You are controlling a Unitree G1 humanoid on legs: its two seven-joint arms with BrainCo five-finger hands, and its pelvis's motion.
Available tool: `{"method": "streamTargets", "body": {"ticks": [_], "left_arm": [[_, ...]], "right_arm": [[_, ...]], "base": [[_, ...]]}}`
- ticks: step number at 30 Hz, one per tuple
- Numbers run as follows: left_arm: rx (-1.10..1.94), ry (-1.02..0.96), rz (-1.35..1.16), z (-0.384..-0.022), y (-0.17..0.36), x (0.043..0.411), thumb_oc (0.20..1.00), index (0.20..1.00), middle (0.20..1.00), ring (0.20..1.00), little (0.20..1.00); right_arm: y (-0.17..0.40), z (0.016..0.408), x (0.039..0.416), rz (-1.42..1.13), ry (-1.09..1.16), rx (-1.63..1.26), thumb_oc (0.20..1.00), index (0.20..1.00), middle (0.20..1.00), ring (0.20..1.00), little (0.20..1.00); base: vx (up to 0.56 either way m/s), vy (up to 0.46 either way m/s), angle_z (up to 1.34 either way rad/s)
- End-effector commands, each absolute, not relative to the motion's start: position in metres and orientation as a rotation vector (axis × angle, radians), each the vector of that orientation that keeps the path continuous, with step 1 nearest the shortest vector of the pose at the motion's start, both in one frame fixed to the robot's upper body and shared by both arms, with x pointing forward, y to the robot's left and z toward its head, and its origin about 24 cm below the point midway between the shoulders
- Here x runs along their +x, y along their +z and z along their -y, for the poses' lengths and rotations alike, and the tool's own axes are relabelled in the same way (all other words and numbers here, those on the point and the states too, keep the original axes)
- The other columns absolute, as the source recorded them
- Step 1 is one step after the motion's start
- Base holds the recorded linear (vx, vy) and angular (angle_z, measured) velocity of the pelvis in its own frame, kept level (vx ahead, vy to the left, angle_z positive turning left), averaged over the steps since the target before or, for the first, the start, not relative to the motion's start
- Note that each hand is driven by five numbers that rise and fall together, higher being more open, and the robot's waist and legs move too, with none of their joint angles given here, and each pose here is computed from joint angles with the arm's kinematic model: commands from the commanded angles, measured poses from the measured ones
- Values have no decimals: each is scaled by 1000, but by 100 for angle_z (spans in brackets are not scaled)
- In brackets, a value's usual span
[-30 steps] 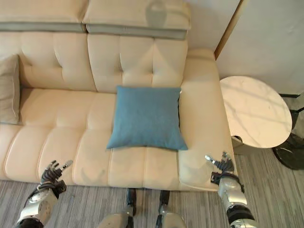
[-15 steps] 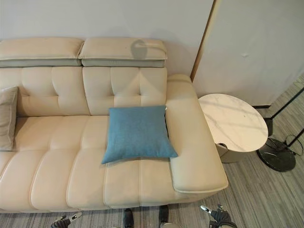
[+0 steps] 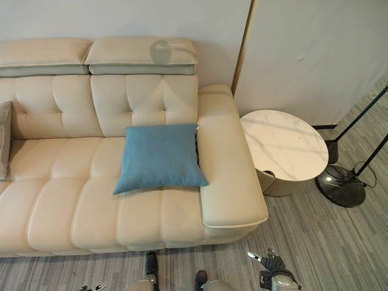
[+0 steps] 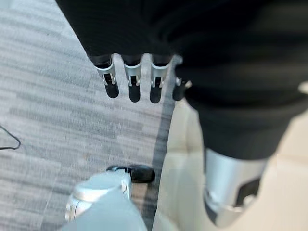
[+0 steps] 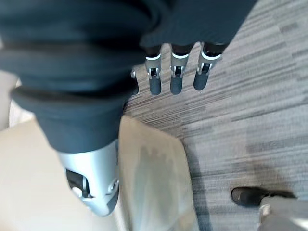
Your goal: Pick up all the scattered cushions and arrange them neatly on the sofa.
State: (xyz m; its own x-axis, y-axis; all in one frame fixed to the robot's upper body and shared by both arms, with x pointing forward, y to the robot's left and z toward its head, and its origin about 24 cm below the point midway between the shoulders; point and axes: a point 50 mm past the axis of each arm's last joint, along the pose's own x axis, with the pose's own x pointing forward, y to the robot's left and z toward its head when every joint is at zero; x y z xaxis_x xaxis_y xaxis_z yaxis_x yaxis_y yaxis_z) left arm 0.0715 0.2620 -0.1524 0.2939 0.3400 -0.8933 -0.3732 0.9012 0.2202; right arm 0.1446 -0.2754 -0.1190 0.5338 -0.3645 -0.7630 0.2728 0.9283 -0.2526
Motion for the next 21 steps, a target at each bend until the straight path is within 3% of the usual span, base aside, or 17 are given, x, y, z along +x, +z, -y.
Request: {"method": "streamTargets", "body": {"ticks": [1, 21], "left_arm": [[6, 475, -1106, -274, -143, 100, 1000, 1000, 1000, 1000, 1000], [44, 398, -1196, -258, -153, 90, 1000, 1000, 1000, 1000, 1000]], "right_arm": [[-105, 271, 175, -817, -369, -97, 1000, 1000, 1000, 1000, 1000], [-130, 250, 147, -964, -343, -48, 1000, 1000, 1000, 1000, 1000]], "base": [[-204, -119, 17], [-10, 74, 6]]}}
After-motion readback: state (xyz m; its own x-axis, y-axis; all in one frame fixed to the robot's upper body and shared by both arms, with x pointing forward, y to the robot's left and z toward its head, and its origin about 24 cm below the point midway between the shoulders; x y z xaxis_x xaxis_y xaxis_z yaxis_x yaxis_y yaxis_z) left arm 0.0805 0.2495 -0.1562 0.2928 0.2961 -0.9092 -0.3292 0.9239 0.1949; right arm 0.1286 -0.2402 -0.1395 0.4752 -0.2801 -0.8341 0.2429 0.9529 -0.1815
